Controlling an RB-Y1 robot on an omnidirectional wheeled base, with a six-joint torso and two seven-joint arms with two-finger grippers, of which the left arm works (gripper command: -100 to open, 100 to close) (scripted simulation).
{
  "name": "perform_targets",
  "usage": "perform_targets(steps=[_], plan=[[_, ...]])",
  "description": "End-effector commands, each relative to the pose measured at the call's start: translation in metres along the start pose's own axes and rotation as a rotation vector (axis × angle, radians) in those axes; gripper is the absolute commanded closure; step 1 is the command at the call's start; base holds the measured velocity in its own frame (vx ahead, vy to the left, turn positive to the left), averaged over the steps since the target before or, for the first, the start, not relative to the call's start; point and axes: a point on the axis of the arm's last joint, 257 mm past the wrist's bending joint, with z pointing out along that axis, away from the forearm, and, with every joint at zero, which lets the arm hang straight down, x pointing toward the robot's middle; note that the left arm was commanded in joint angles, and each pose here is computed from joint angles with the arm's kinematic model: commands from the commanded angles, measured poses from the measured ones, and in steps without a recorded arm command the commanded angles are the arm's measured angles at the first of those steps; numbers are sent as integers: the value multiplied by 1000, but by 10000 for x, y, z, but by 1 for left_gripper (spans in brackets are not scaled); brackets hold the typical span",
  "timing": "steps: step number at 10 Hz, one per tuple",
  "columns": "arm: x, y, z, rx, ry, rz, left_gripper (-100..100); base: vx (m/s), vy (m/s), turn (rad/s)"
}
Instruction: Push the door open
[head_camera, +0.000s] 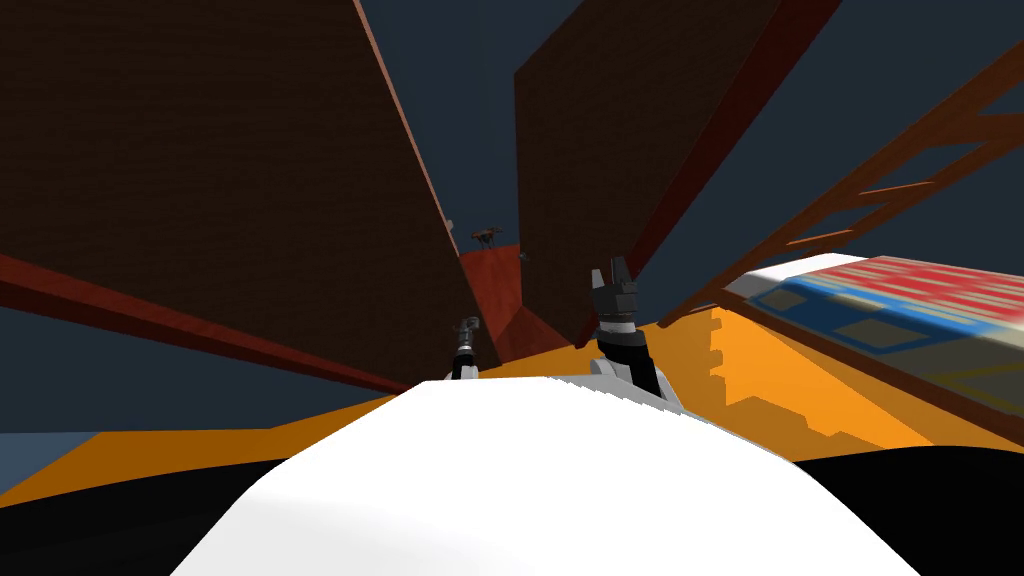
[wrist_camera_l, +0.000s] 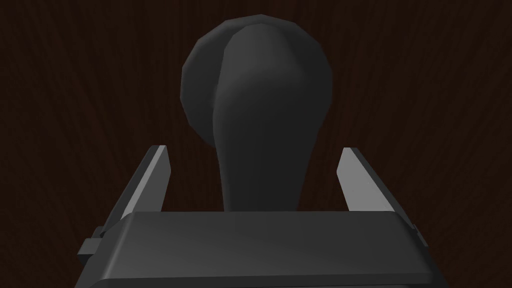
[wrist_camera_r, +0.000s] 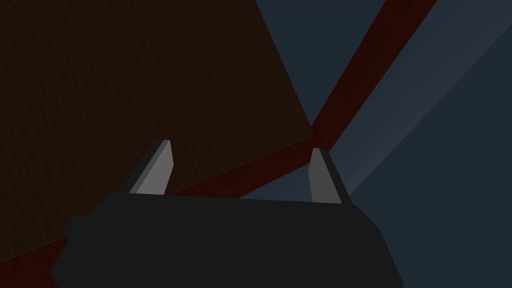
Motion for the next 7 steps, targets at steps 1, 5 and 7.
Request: perform_targets(steps=[1, 5, 7], plan=[[-3, 2, 0, -1, 0, 1, 100, -10, -1, 5], [-3, 2, 0, -1, 0, 1, 100, -13, -1, -2], [-115, -33, 36, 6, -18, 13, 100, 48, -6, 15]])
